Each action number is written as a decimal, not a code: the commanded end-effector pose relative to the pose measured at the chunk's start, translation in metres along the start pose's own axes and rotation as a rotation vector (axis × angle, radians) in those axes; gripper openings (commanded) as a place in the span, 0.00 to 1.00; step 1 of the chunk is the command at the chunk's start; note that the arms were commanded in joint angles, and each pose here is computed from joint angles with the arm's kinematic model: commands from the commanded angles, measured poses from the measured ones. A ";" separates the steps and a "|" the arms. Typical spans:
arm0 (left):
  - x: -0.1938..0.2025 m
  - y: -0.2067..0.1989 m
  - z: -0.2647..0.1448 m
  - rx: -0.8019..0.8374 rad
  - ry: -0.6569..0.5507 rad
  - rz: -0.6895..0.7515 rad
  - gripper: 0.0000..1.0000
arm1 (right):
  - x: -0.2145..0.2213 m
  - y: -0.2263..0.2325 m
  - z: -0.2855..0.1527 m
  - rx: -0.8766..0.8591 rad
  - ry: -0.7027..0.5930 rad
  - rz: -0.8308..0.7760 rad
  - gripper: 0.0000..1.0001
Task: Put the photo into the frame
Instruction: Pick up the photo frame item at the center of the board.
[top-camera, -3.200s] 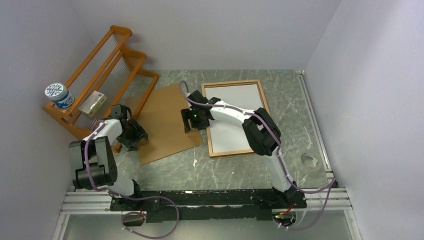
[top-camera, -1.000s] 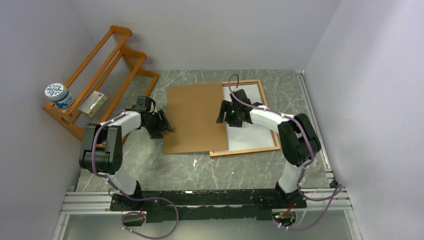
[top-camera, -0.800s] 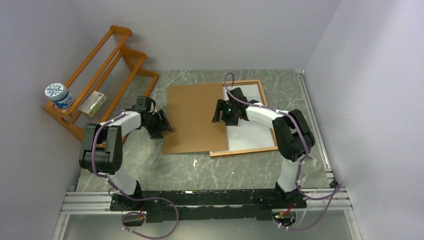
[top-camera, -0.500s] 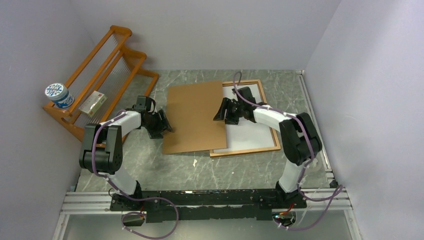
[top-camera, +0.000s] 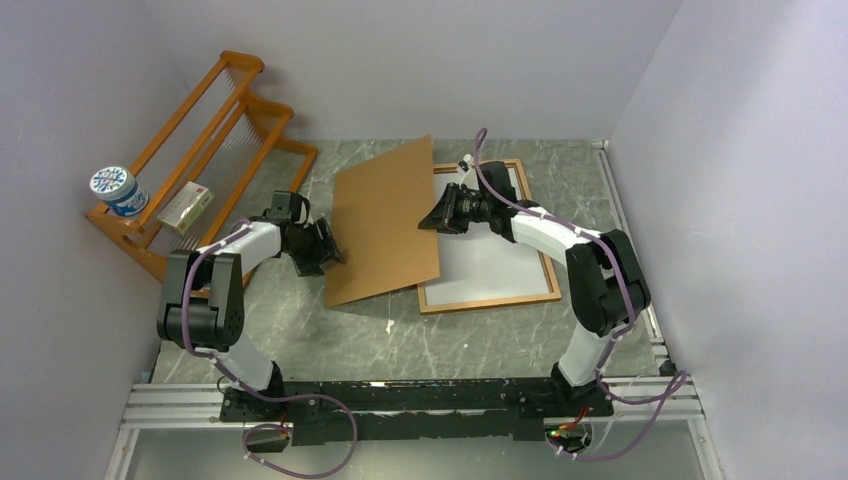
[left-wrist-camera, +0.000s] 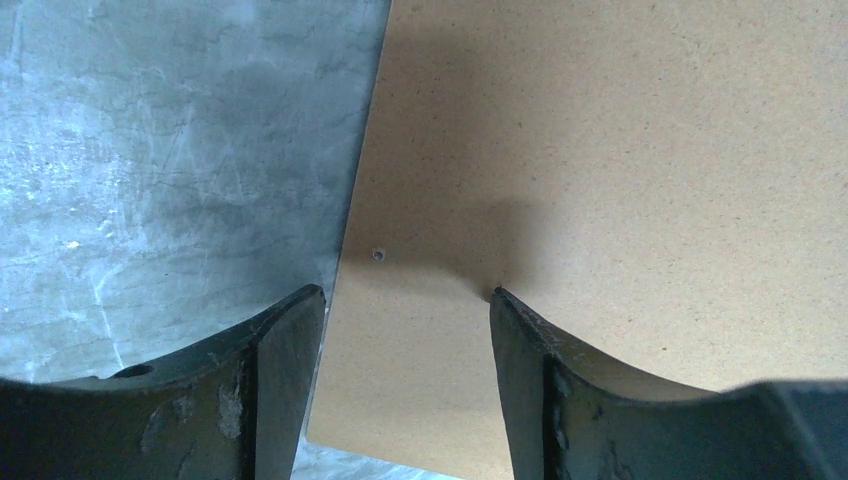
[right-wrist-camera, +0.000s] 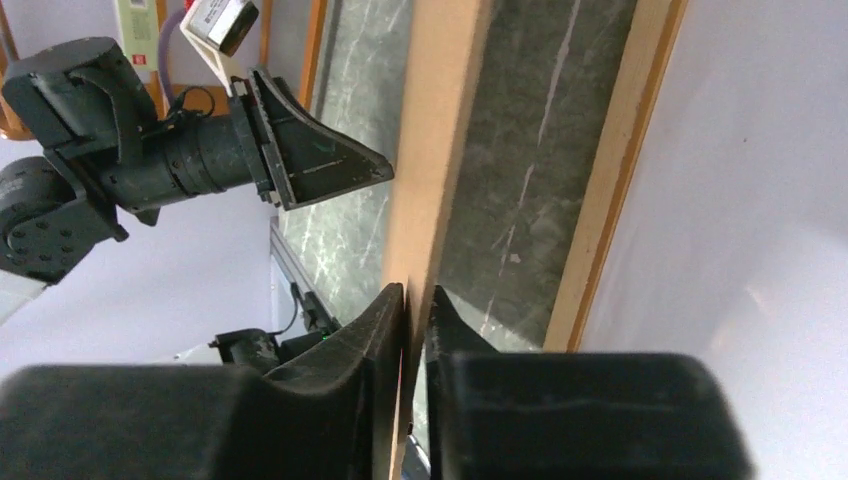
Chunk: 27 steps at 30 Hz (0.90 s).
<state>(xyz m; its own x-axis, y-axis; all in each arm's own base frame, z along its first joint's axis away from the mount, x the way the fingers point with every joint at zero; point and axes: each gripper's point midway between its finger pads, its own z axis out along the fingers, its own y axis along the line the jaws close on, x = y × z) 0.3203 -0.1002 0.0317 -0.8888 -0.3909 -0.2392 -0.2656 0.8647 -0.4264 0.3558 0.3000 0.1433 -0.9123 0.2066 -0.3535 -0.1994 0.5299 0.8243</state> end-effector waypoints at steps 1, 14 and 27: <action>-0.010 -0.012 -0.014 0.028 -0.072 0.056 0.68 | -0.014 0.041 -0.002 -0.084 -0.004 -0.093 0.08; -0.065 -0.114 -0.155 0.358 -0.518 0.644 0.73 | -0.065 0.089 -0.029 -0.007 -0.104 0.061 0.00; 0.002 -0.195 -0.195 0.570 -0.750 1.296 0.78 | -0.112 0.136 -0.064 -0.073 -0.186 0.344 0.00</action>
<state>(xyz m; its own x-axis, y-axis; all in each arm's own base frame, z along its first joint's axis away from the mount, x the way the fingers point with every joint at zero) 0.3021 -0.1883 0.2727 -0.1945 0.1495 -0.9695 0.7505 0.6590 -0.0490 0.4039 0.2969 0.2664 -0.8759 0.4510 -0.1718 0.0686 0.4688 0.8806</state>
